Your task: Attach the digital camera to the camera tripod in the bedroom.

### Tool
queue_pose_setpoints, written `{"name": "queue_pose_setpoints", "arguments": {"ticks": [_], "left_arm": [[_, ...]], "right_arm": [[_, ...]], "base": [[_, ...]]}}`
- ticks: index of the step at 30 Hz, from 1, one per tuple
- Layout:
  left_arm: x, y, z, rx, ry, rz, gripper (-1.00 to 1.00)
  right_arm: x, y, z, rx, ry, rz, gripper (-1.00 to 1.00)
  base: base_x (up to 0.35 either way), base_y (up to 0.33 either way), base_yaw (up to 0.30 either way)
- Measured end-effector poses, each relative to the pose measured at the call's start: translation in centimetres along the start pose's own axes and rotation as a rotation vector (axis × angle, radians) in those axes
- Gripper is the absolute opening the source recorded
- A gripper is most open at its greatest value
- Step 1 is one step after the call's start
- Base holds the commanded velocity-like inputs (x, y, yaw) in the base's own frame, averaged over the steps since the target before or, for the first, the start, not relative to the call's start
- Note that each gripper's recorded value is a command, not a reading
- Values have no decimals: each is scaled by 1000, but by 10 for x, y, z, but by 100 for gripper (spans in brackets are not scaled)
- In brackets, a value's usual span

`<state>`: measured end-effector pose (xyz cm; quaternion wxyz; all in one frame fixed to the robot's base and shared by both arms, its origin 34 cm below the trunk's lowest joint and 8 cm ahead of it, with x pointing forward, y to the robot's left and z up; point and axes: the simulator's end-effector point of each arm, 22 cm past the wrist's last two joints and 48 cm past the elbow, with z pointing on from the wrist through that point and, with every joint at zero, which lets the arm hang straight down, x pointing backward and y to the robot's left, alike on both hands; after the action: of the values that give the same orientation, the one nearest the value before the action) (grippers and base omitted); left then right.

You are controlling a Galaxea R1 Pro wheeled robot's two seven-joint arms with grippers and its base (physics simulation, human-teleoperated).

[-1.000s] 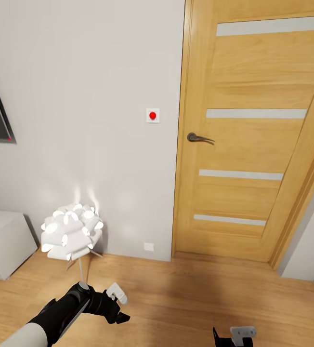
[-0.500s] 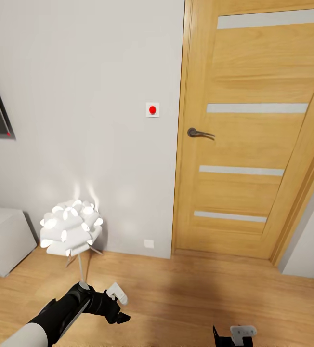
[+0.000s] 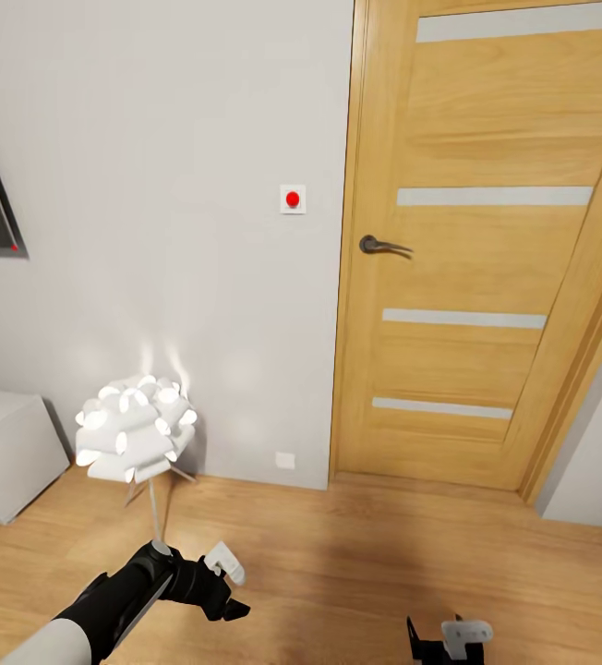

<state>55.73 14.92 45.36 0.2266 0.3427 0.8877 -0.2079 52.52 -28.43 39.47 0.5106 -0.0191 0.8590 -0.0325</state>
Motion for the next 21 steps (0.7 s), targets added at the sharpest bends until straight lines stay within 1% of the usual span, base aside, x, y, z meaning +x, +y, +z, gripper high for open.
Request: {"name": "queue_pose_setpoints", "arguments": {"ticks": [1,2,3,5,7,9,10,13,14,16,17,19,20,21], "left_arm": [[1,0,2,0,0,0,100],[3,0,3,0,-1,1,100],[4,1,5,0,-1,1,100],[2,1,6,-1,-11,8,100],[-7,1,6,-5,-35,27,100],[-10,2,7,-8,-47,37,100],[-14,3,5,-12,-58,47,100],[-19,3,6,-15,-76,63,100],[-26,2,5,-16,-92,77,100],[-31,0,5,-17,-108,91,100],[-37,-1,4,-18,-123,103,100],[-40,-1,5,-19,-135,110,100],[-43,-1,4,-22,-146,110,100],[-43,0,4,-23,-152,109,100]], "right_arm": [[-1,0,0,1,-16,1,100],[-6,0,0,2,-52,2,100],[-8,0,0,3,-73,3,100],[-26,-3,-2,19,-176,12,100],[-54,-6,-8,35,-324,24,100],[-68,-6,-12,39,-402,29,100],[-80,-6,-14,40,-454,33,100],[-92,-5,-10,41,-499,36,100],[-107,-5,-9,40,-541,38,100],[-126,-4,-8,40,-597,42,100],[-150,-4,-8,40,-660,45,100],[-174,-4,-11,40,-730,49,100],[-199,-4,-15,39,-792,51,100],[-206,-5,-12,40,-794,52,100]], "base": [[0,0,0],[0,0,0],[0,0,0],[0,0,0],[0,0,0],[0,0,0],[0,0,0],[0,0,0],[0,0,0],[0,0,0],[0,0,0],[0,0,0],[0,0,0],[0,0,0]]}}
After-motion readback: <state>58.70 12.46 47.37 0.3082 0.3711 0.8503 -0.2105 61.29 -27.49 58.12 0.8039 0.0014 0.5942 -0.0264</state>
